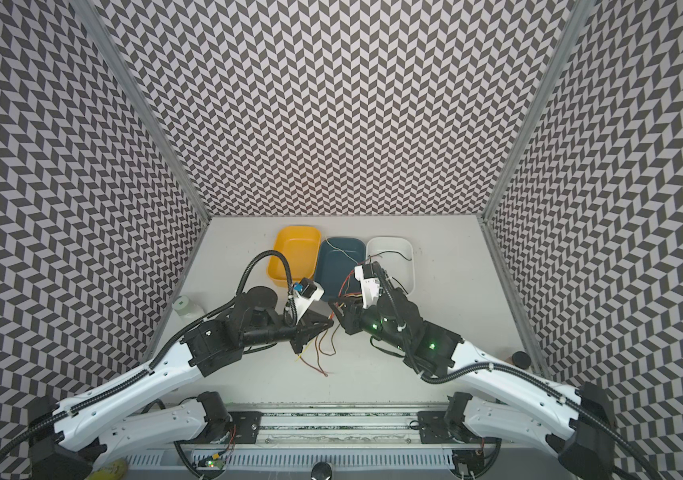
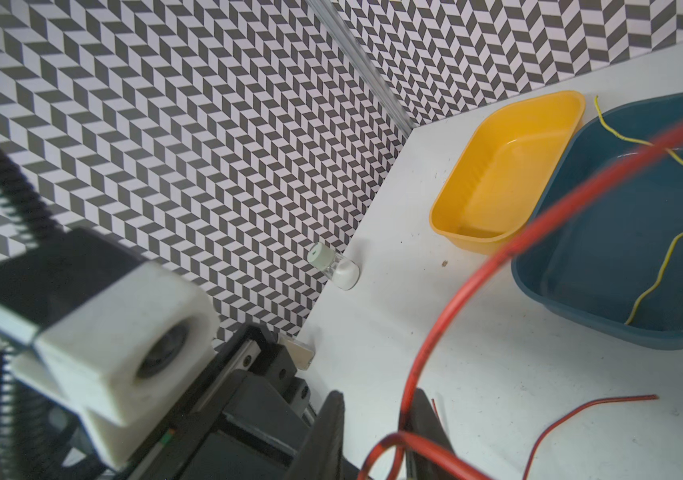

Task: Untangle the cables
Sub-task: 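Close the right gripper on the red wire below the left gripper, then pull the red wire with the right gripper away from the left gripper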

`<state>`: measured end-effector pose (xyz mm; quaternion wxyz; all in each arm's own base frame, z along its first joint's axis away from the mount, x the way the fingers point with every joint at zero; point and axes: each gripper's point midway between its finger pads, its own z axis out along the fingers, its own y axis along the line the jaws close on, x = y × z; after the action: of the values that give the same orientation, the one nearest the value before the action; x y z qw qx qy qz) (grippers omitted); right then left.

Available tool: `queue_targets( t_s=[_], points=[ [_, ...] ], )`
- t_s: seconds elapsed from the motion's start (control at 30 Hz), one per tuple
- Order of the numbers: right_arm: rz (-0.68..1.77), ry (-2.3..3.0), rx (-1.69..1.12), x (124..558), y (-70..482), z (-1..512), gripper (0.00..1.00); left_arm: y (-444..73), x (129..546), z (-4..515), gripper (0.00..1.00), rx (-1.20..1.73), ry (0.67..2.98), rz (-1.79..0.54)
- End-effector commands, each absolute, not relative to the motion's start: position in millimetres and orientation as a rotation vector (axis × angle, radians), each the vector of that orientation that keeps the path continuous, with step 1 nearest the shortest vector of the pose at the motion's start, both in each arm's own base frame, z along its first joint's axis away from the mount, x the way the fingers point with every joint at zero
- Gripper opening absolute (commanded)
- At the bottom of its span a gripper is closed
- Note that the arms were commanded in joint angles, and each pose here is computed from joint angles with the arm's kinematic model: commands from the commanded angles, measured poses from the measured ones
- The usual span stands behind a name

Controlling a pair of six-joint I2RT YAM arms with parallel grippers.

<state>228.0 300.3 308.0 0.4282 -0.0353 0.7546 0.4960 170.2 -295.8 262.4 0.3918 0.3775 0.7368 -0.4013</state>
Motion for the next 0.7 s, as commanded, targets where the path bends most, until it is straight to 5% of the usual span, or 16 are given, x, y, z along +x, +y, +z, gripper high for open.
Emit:
queue_targets(
  t_s=[0.0, 0.1, 0.23, 0.33, 0.67],
  points=[
    [1.288, 1.821, -0.093, 226, 304, 330, 0.15, -296, 162, 274, 0.0, 1.004, 1.831, -1.03],
    [1.267, 1.815, -0.085, 227, 299, 331, 0.06, -294, 160, 277, 0.06, 1.004, 1.814, -1.026],
    [1.249, 1.804, -0.101, 225, 295, 334, 0.0, -292, 157, 282, 0.39, 1.012, 1.796, -1.03],
    [1.244, 1.795, -0.115, 224, 294, 336, 0.0, -290, 156, 285, 0.54, 1.012, 1.784, -1.025],
    [1.345, 1.778, -0.32, 201, 314, 345, 0.0, -288, 159, 280, 0.55, 1.01, 1.798, -0.991]
  ],
)
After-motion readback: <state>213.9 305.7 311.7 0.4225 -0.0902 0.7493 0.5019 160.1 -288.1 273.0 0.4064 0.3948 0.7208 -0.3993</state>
